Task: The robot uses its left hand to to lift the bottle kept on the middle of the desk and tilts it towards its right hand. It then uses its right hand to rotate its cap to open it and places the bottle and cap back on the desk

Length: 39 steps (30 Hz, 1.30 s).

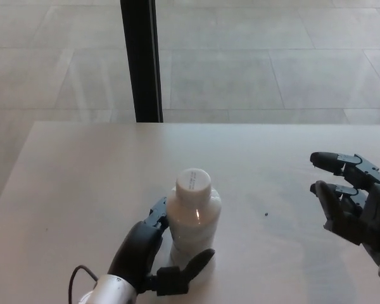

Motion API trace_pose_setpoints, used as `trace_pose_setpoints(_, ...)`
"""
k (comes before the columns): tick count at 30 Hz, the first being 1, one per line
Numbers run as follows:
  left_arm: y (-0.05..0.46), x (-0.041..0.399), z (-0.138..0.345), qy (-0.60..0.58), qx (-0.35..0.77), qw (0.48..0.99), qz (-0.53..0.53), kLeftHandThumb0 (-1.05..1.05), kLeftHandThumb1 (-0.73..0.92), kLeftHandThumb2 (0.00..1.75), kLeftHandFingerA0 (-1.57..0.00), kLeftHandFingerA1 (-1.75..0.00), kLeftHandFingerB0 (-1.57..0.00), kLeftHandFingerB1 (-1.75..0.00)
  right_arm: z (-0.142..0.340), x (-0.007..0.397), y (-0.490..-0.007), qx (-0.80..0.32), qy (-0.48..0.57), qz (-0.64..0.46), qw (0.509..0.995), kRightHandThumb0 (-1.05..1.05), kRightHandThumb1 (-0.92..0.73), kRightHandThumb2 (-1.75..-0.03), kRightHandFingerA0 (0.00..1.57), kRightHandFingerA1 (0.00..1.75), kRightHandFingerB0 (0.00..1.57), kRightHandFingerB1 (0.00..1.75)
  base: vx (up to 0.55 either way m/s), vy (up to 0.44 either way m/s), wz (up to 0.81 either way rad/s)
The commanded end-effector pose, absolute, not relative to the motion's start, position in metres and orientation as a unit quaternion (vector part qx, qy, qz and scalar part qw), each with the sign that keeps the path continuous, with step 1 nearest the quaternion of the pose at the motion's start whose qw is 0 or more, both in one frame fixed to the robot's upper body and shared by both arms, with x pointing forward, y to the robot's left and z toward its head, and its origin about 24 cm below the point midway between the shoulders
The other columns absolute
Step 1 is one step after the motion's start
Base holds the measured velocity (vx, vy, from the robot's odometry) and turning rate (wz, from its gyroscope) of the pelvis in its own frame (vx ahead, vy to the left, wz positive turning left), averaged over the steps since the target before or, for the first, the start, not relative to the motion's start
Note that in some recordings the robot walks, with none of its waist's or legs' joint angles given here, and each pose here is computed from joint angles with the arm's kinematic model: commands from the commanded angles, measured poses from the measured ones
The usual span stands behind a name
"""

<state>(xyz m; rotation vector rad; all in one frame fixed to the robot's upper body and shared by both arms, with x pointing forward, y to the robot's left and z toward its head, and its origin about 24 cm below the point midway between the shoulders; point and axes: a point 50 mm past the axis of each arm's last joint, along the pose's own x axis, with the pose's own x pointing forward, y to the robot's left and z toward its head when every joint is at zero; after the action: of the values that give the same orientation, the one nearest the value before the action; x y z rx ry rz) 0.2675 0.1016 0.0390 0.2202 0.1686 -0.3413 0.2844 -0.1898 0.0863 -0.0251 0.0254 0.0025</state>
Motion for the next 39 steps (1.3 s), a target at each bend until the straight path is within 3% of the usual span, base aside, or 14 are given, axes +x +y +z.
trace_pose_setpoints(1, 0.096, 0.274, 0.042, 0.094, 0.126, 0.974, -0.162, -0.95, 0.48, 0.78, 0.00, 0.00, 0.00, 0.00, 0.090, 0.285, -0.193, -0.026, 0.002, -0.004, 1.000, -0.87, -0.64, -0.60, 0.03, 1.20, 0.39, 0.79, 0.00, 0.000, 0.00)
trace_pose_setpoints(14, 0.067, 0.282, 0.057, 0.053, 0.105, 0.991, -0.062, -0.94, 0.49, 0.83, 0.00, -0.16, 0.00, -0.03, 0.088, 0.283, -0.194, -0.024, 0.011, -0.009, 1.000, -0.85, -0.67, -0.55, 0.04, 1.11, 0.37, 0.79, 0.00, 0.000, 0.00)
trace_pose_setpoints(15, 0.066, 0.282, 0.058, 0.051, 0.101, 0.992, -0.048, -0.86, 0.40, 0.75, -0.11, -0.30, 0.00, 0.00, 0.088, 0.283, -0.194, -0.023, 0.010, -0.009, 1.000, -0.84, -0.66, -0.55, 0.06, 1.13, 0.38, 0.79, 0.00, 0.000, 0.00)
trace_pose_setpoints(16, 0.061, 0.283, 0.060, 0.040, 0.093, 0.995, -0.010, -0.58, 0.41, 0.78, -0.15, -0.60, 0.00, -0.14, 0.087, 0.284, -0.194, -0.018, 0.009, -0.009, 1.000, -0.84, -0.45, -0.93, 0.24, 0.86, 0.41, 0.76, 0.00, 0.000, 0.00)
trace_pose_setpoints(19, 0.049, 0.284, 0.062, 0.037, 0.102, 0.994, 0.027, -0.44, 0.55, 0.56, -0.51, -0.68, 0.00, -0.21, 0.088, 0.284, -0.193, -0.013, 0.010, -0.012, 1.000, -0.83, -0.45, -0.93, 0.24, 0.86, 0.42, 0.76, 0.00, 0.000, 0.00)
trace_pose_setpoints(20, 0.046, 0.284, 0.060, 0.038, 0.114, 0.992, 0.024, -0.40, 0.46, 0.80, -0.63, -0.79, 0.00, -0.16, 0.088, 0.285, -0.193, -0.011, 0.010, -0.013, 1.000, -0.83, -0.65, -0.56, 0.09, 1.15, 0.41, 0.80, 0.00, 0.000, 0.00)
trace_pose_setpoints(23, 0.043, 0.283, 0.056, 0.037, 0.155, 0.987, 0.018, -0.22, 0.51, 0.62, -0.81, -1.03, -0.03, -0.22, 0.088, 0.286, -0.191, -0.014, 0.015, -0.013, 1.000, -0.82, -0.45, -0.93, 0.25, 0.85, 0.42, 0.76, 0.00, 0.000, 0.00)
trace_pose_setpoints(24, 0.039, 0.283, 0.054, 0.033, 0.169, 0.985, 0.010, -0.09, 0.60, 0.58, -0.96, -1.16, -0.05, -0.40, 0.088, 0.286, -0.192, -0.013, 0.014, -0.018, 1.000, -0.82, -0.62, -0.58, 0.13, 1.14, 0.41, 0.79, 0.00, 0.000, 0.00)
trace_pose_setpoints(27, 0.034, 0.281, 0.051, 0.020, 0.215, 0.976, -0.026, 0.00, 0.77, 0.73, -1.01, -1.46, -0.34, -0.51, 0.088, 0.285, -0.193, -0.013, 0.013, -0.028, 0.999, -0.76, -0.61, -0.62, 0.32, 1.31, 0.45, 0.81, 0.00, 0.000, 0.00)
trace_pose_setpoints(28, 0.032, 0.280, 0.051, 0.021, 0.219, 0.975, -0.042, 0.03, 0.79, 0.87, -0.84, -1.75, -0.82, -0.72, 0.088, 0.285, -0.193, -0.011, 0.011, -0.030, 0.999, -0.68, -0.60, -0.66, 0.43, 1.32, 0.45, 0.81, 0.00, 0.000, 0.00)
trace_pose_setpoints(31, 0.031, 0.279, 0.050, 0.025, 0.223, 0.973, -0.053, 0.03, 0.79, 0.87, -0.84, -1.75, -0.82, -0.72, 0.087, 0.285, -0.193, -0.010, 0.011, -0.030, 0.999, -0.68, -0.60, -0.66, 0.43, 1.32, 0.45, 0.81, 0.00, 0.000, 0.00)
trace_pose_setpoints(32, 0.028, 0.279, 0.049, 0.017, 0.243, 0.967, -0.070, 0.07, 0.62, 1.13, -0.93, -1.75, -0.95, -1.17, 0.089, 0.284, -0.195, -0.004, 0.005, -0.031, 0.999, -0.58, -0.55, -0.73, 0.53, 1.29, 0.45, 0.81, 0.00, 0.000, 0.00)
trace_pose_setpoints(34, 0.027, 0.278, 0.048, 0.015, 0.245, 0.966, -0.077, 0.13, 0.58, 1.29, -0.84, -1.75, -0.78, -1.60, 0.090, 0.283, -0.197, -0.007, 0.001, -0.029, 1.000, -0.56, -0.53, -0.77, 0.72, 1.25, 0.44, 0.80, 0.00, 0.000, 0.00)
trace_pose_setpoints(39, 0.032, 0.276, 0.046, 0.016, 0.261, 0.961, -0.088, 0.09, 0.56, 1.31, -0.83, -1.75, -0.70, -1.71, 0.089, 0.280, -0.200, -0.005, -0.002, -0.021, 1.000, -0.55, -0.54, -0.76, 0.95, 1.20, 0.44, 0.76, 0.00, 0.000, 0.00)
